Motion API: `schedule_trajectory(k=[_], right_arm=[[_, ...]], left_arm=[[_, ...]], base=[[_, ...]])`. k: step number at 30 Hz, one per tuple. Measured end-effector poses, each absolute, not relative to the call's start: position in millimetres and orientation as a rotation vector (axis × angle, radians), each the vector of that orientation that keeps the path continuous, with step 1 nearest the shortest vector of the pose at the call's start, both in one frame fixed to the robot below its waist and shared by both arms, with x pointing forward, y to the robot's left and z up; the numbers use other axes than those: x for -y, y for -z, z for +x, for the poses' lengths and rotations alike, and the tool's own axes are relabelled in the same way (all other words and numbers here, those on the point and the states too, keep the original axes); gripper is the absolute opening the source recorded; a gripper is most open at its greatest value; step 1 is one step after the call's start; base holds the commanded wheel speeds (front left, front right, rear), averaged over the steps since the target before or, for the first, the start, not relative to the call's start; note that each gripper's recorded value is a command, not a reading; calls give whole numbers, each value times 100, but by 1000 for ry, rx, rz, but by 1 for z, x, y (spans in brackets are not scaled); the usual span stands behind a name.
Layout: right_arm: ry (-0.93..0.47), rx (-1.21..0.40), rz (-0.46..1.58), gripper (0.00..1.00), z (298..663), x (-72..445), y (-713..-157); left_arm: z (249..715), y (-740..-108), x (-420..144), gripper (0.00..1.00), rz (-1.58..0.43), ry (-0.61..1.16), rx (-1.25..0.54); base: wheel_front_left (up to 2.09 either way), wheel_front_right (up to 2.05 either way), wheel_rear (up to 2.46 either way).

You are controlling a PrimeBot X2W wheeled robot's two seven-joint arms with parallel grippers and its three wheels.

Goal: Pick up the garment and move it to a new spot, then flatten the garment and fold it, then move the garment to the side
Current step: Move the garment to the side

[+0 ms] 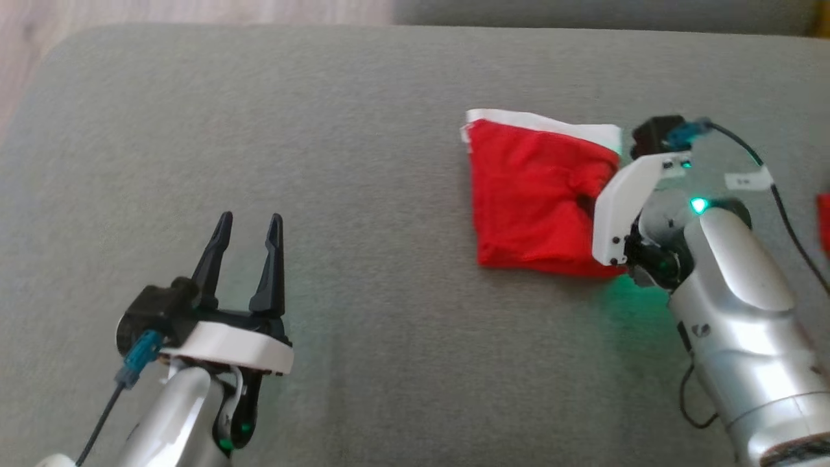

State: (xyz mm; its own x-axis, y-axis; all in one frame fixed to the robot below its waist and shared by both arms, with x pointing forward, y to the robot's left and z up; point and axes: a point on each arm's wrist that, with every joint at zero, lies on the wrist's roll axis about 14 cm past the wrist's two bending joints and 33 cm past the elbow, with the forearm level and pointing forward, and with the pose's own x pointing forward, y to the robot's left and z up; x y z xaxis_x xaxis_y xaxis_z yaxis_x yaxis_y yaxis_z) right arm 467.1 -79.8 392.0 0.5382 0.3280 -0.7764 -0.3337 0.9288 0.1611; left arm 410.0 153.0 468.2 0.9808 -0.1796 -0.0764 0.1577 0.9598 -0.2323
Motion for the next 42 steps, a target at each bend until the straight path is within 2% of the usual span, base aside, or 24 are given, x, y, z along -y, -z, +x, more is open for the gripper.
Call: schedule_trajectory(k=[7, 14, 18, 25, 33, 34, 35, 42], right_arm=[[-423, -851, -153, 0, 460, 121, -436], [-237, -787, -349, 0, 448, 237, -477], [-114, -813, -365, 0, 436, 294, -473], [39, -841, -442, 0, 437, 364, -457], [173, -856, -461, 0, 451, 413, -442], [182, -859, -473, 23, 451, 417, -439], [192, -858, -485, 100, 452, 421, -437], [206, -702, -452, 100, 468, 413, -450]], left_arm=[[422, -477, -130, 100, -240, 235, -70], [431, -479, -84, 100, -259, 358, -70], [437, -474, -68, 100, -269, 396, -82], [448, -454, -65, 100, -256, 413, -135], [463, -443, -75, 100, -242, 399, -150], [463, -440, -77, 100, -241, 393, -157], [463, -438, -79, 100, -239, 388, -162], [459, -445, -84, 100, -230, 378, -147]], base=[[0, 0, 0], [0, 0, 0], [0, 0, 0], [0, 0, 0], [0, 0, 0], [0, 0, 0], [0, 0, 0], [0, 0, 0]])
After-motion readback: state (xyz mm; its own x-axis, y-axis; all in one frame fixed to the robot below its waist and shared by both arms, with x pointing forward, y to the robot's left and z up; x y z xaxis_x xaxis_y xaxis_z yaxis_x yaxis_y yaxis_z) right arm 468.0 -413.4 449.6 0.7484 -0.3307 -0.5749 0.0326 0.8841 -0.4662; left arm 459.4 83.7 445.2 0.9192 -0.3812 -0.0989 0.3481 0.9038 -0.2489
